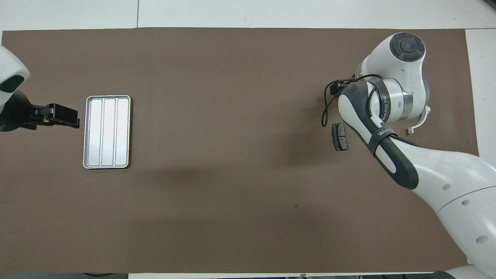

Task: Pick bearing gear from pile to tray
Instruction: 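Reach the right gripper down and grasp the nearer small black bearing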

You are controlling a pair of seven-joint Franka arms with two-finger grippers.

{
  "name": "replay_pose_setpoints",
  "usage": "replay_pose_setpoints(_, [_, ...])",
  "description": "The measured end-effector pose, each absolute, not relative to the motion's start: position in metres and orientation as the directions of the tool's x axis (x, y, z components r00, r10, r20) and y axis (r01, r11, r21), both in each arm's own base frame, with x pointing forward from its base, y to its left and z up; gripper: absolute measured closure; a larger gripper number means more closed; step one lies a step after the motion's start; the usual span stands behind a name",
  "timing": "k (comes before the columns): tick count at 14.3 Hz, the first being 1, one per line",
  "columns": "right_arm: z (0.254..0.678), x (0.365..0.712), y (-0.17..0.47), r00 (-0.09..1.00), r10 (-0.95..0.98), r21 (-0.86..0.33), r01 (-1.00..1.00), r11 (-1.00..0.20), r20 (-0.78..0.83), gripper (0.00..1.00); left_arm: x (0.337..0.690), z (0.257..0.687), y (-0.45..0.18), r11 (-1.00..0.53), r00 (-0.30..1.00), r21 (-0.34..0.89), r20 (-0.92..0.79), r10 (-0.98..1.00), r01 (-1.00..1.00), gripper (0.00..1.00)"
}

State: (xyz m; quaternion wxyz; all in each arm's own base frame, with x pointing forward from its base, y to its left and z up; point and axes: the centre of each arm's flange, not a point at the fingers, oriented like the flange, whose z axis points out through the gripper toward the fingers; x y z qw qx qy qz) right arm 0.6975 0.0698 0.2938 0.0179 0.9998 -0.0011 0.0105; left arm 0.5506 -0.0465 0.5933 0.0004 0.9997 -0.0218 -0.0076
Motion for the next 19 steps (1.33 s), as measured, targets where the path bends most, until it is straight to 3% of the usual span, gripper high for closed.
replay_pose_setpoints(19, [0.2815,0.7036,0.0623,0.999,-0.012,0.034,-0.014,-0.999,0.053,0.0,0.5506,0.5933,-0.0465,-0.999,0.999,0.001,-0.015,-0.043,-0.043,0.0])
